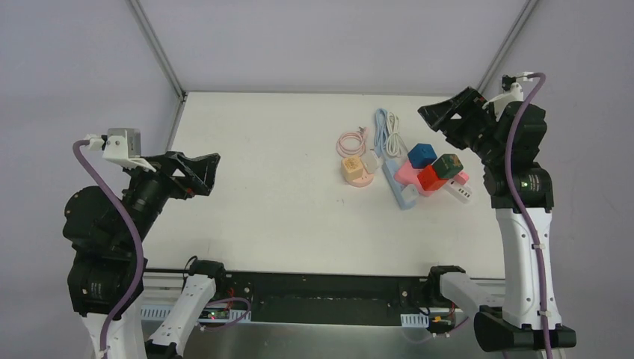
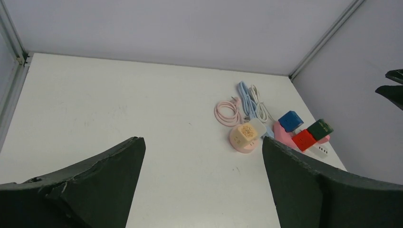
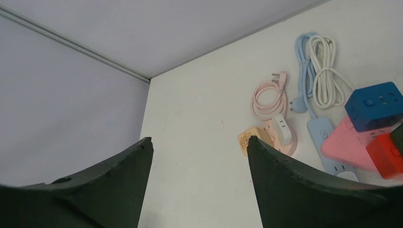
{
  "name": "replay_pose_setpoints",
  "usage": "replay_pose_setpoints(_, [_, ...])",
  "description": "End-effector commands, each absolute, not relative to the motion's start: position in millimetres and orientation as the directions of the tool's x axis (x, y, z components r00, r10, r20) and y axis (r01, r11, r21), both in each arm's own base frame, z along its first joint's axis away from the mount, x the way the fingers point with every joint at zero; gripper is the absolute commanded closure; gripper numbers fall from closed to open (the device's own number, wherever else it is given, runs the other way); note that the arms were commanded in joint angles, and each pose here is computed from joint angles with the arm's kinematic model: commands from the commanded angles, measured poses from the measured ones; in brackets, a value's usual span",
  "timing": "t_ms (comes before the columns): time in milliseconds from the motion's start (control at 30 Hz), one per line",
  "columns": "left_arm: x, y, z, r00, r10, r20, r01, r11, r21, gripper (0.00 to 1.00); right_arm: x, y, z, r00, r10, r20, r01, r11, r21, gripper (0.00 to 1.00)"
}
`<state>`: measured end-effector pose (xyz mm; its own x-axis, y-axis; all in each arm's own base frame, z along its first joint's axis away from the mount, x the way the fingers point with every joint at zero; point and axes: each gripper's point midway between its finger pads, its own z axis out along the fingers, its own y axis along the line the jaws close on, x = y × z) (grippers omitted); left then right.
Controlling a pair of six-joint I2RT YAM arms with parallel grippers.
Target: Pull the plug off the socket
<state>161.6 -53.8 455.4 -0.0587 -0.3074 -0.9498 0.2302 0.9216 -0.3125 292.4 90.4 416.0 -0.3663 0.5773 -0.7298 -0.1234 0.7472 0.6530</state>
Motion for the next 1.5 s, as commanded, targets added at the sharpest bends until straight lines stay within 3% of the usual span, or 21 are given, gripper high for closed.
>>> replay_pose_setpoints(0, [172,-57,448,-0.089,-0.335,-0.938,0.227,0.91,-0.346,0.01,290,96,407,-0.385,0.602,-0.699,-0.138,0.712,0.689,0.24])
replay_pose_setpoints(133, [188,-52,416,-0.169,-0.367,-0.915,0.145,0.909,-0.391,0.01,292,118,375,-0.505,0.576,-0.642,-0.178,0.659,0.731,0.22])
replay_pose_setpoints(433, [225,-33,324,-0.292,-0.45,-0.844,-0.102,0.892,-0.441,0.01,306,115,296,-0.618,0.606,-0.502,0.031,0.656,0.754,0.22])
replay_pose_setpoints(600, [252,-80,323,-0.383,-0.446,-0.809,0.116,0.845,-0.521,0.01,313,111,250,-0.675,0.616,-0.406,0.177,0.669,0.722,0.25])
replay_pose_setpoints(767, [291,-82,308,-0.404,-0.555,-0.727,0.015,0.791,-0.612,0.02,325,122,212,-0.746,0.586,-0.316,0.265,0.697,0.666,0.33])
replay_pose_setpoints(967, [311,-74,285,-0.423,-0.581,-0.695,-0.086,0.79,-0.607,0.03,346,149,181,-0.787,0.48,-0.388,0.217,0.803,0.555,0.3])
replay_pose_setpoints(1167, [316,-74,268,-0.451,-0.559,-0.696,-0.091,0.804,-0.587,0.01,365,188,170,-0.812,0.424,-0.401,0.142,0.81,0.569,0.29])
replay_pose_setpoints(1467, [310,-92,225,-0.687,-0.381,-0.618,-0.027,0.864,-0.503,0.06,400,226,134,-0.838,0.351,-0.418,0.113,0.861,0.496,0.25])
